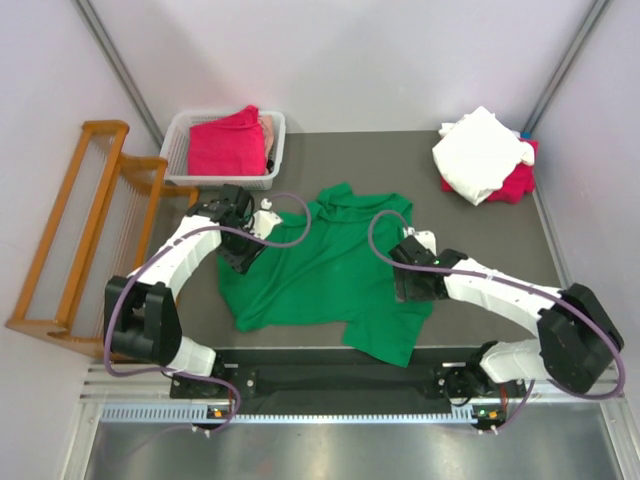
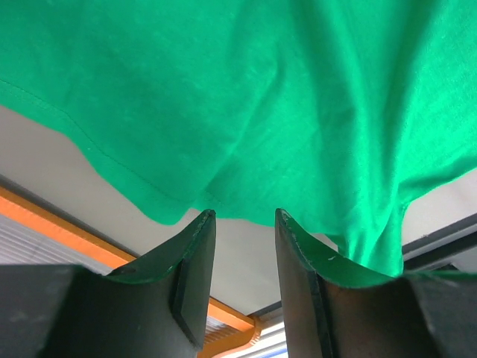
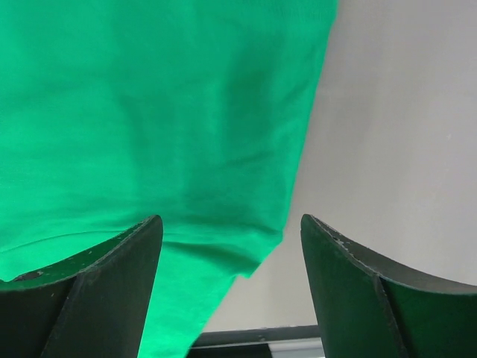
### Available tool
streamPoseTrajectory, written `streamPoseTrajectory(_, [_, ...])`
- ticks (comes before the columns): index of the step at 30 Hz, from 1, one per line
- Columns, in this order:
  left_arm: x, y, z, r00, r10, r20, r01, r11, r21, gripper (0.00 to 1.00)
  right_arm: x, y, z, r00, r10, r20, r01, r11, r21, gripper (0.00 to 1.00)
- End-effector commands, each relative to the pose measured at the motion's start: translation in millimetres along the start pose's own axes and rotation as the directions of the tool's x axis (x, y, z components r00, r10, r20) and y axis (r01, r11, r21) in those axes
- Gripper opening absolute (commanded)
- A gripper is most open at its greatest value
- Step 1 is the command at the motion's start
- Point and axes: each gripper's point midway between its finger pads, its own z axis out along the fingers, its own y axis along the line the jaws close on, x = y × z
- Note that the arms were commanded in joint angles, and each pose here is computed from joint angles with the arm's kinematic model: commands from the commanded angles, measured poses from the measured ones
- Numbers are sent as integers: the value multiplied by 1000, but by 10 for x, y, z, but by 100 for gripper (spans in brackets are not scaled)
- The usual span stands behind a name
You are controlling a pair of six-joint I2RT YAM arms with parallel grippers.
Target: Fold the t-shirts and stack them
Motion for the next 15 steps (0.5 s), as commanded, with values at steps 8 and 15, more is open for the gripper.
streamPoseTrajectory(8, [-130,9,-225,995,13,95,-11,1000,-23,43,137,129,113,997,41,-59,-43,999,-29,59])
streamPoseTrajectory(15, [-76,53,-294,996,30,86,-25,998,-61,43,256,155,116,991,81,-106,-85,996,-37,27])
